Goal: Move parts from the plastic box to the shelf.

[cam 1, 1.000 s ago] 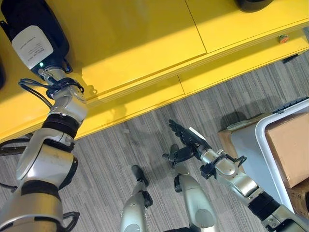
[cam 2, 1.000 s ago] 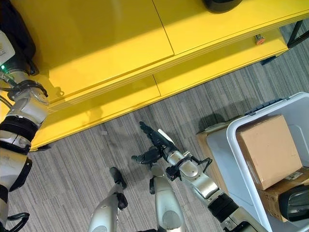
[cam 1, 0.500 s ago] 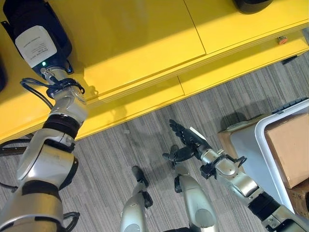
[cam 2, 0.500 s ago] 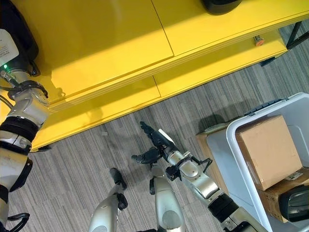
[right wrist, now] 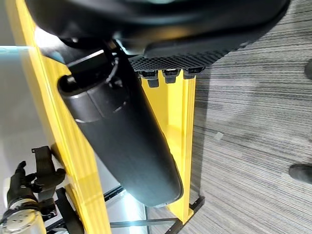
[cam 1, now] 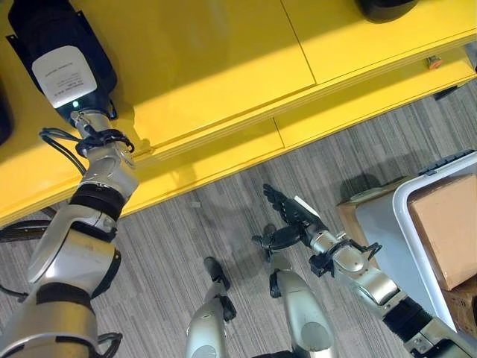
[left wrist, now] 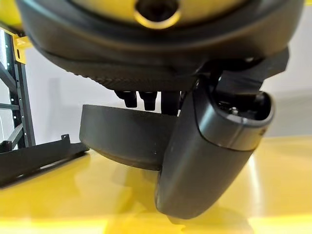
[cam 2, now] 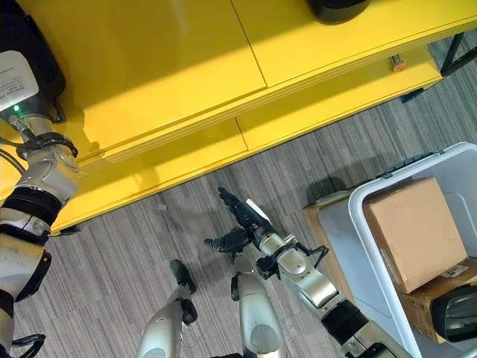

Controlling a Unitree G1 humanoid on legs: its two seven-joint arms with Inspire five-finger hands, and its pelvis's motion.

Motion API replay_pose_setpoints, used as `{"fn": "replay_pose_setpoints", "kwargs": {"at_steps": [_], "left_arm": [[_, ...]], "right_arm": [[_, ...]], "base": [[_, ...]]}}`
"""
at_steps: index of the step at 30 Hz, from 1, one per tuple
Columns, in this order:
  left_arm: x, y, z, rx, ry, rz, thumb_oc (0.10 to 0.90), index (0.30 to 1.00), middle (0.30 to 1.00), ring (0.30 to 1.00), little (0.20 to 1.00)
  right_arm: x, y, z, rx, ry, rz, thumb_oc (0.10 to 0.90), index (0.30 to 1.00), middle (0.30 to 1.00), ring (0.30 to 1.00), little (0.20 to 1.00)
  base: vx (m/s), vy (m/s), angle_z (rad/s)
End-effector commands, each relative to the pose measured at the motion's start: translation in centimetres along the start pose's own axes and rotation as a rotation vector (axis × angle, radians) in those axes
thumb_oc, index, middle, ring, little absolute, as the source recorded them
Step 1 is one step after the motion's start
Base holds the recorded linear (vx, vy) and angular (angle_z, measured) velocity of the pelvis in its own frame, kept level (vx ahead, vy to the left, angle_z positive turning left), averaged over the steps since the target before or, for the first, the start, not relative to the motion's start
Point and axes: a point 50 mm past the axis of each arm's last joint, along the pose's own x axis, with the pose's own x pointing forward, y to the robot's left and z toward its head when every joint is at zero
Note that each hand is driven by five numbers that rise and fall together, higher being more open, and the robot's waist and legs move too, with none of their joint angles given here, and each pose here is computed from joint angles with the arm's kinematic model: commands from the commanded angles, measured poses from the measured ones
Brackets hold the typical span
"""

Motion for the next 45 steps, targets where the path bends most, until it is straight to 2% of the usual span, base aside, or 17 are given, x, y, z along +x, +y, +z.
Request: {"fn": "replay_pose_setpoints", "kwargs": {"at_steps": [1, 11, 22, 34, 37, 45], "left_arm": [[-0.7, -0.6, -0.7, 0.056, -0.055, -0.004, 0.900, 1.000, 1.000, 1.000, 1.000], [-0.8, 0.6, -1.1, 0.078, -0.063, 0.116, 0.900, 1.000, 1.000, 1.000, 1.000], [0.9, 3.2, -2.4, 0.158, 0.030, 0.237, 0.900, 1.000, 1.000, 1.000, 1.000], [1.5, 4.8, -2.2, 0.006, 0.066, 0.364, 0.900, 1.000, 1.000, 1.000, 1.000], [1.9, 5.9, -2.0, -0.026, 0.055, 0.421, 0.900, 1.000, 1.000, 1.000, 1.000], [1.7, 5.9, -1.6, 0.003, -0.009, 0.381, 0.900, 1.000, 1.000, 1.000, 1.000]], "right_arm": [[0.2, 1.0, 3.2, 0.046, -0.193, 0.037, 0.900, 1.000, 1.000, 1.000, 1.000], [-0.2, 0.8, 2.8, 0.051, -0.187, 0.016, 0.900, 1.000, 1.000, 1.000, 1.000], [-0.3, 0.8, 2.5, 0.052, -0.176, 0.011, 0.900, 1.000, 1.000, 1.000, 1.000], [-0.5, 1.2, 2.3, 0.062, -0.176, 0.012, 0.900, 1.000, 1.000, 1.000, 1.000], [-0.7, 1.2, 2.2, 0.069, -0.177, 0.012, 0.900, 1.000, 1.000, 1.000, 1.000], [-0.7, 1.3, 2.1, 0.077, -0.176, 0.009, 0.900, 1.000, 1.000, 1.000, 1.000]], "base": [[0.00, 0.000, 0.00], [0.00, 0.000, 0.00], [0.00, 0.000, 0.00], [0.00, 0.000, 0.00], [0.01, -0.024, 0.00], [0.00, -0.011, 0.04]]}}
